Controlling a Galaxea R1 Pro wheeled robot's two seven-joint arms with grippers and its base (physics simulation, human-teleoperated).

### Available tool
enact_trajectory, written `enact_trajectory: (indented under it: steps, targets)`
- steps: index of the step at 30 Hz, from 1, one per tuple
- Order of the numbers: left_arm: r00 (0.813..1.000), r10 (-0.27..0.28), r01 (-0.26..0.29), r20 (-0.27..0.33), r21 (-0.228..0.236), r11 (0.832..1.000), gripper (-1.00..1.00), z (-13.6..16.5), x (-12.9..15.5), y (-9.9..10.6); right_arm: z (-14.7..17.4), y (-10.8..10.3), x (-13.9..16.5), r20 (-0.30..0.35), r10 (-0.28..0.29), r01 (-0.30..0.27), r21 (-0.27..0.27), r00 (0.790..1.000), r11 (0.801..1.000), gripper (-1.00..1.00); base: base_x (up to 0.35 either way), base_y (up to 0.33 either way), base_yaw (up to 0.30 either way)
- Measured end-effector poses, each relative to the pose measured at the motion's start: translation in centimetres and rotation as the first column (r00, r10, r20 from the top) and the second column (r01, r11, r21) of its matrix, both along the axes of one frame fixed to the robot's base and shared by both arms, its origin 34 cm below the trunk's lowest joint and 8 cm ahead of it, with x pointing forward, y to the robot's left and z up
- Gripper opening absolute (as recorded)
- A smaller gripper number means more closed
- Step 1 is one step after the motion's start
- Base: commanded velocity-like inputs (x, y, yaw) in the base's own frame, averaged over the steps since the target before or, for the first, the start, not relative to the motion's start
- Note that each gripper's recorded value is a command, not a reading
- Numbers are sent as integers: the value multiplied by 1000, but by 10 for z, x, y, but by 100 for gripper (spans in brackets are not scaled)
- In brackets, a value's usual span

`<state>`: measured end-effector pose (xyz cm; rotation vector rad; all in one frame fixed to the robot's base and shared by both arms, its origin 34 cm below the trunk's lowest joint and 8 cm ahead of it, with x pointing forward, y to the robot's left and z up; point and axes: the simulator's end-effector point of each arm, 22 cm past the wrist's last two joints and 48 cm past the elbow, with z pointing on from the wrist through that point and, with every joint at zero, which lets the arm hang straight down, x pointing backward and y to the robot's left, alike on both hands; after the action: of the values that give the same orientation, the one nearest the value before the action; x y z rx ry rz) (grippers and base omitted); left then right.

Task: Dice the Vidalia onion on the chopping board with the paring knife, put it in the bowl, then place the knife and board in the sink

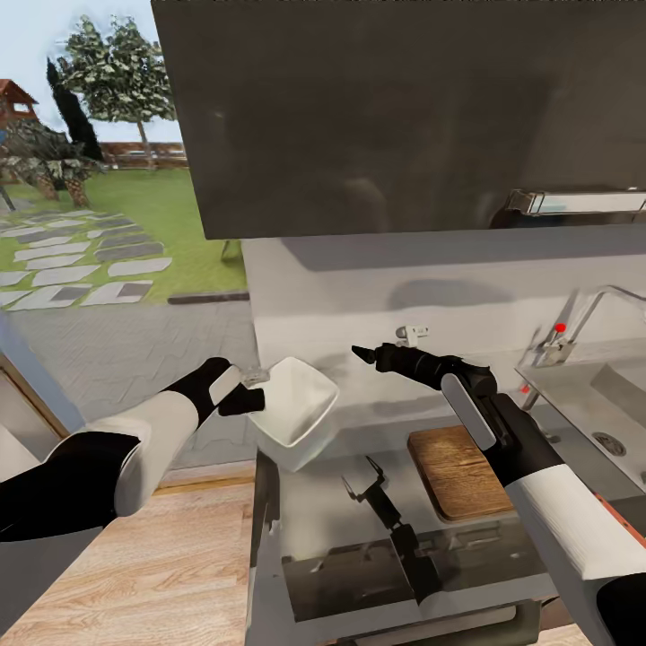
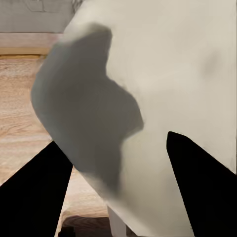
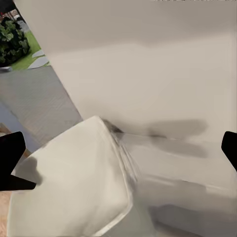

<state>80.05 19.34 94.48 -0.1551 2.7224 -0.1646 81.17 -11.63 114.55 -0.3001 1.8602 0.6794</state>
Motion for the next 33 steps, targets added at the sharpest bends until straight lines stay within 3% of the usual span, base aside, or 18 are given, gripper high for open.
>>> enact_trajectory:
  steps: [7,12,22,33]
  targets:
    - [1000,6,-6,10,-51,999,-100,2,2,-9,0,0,0,0,0,0,0,1000,1000,100,0,0,0]
    - [999,1,1,45,-33,999,-100,4,9,-6,0,0,0,0,0,0,0,1000,1000,100,0,0,0]
    - [998,-3,5,58,-30,1000,-100,8,11,-6,2,0,0,4,0,0,0,1000,1000,100,0,0,0]
    - [996,-22,29,87,-76,997,-100,22,13,-16,14,0,-3,21,0,0,0,1000,1000,100,0,0,0]
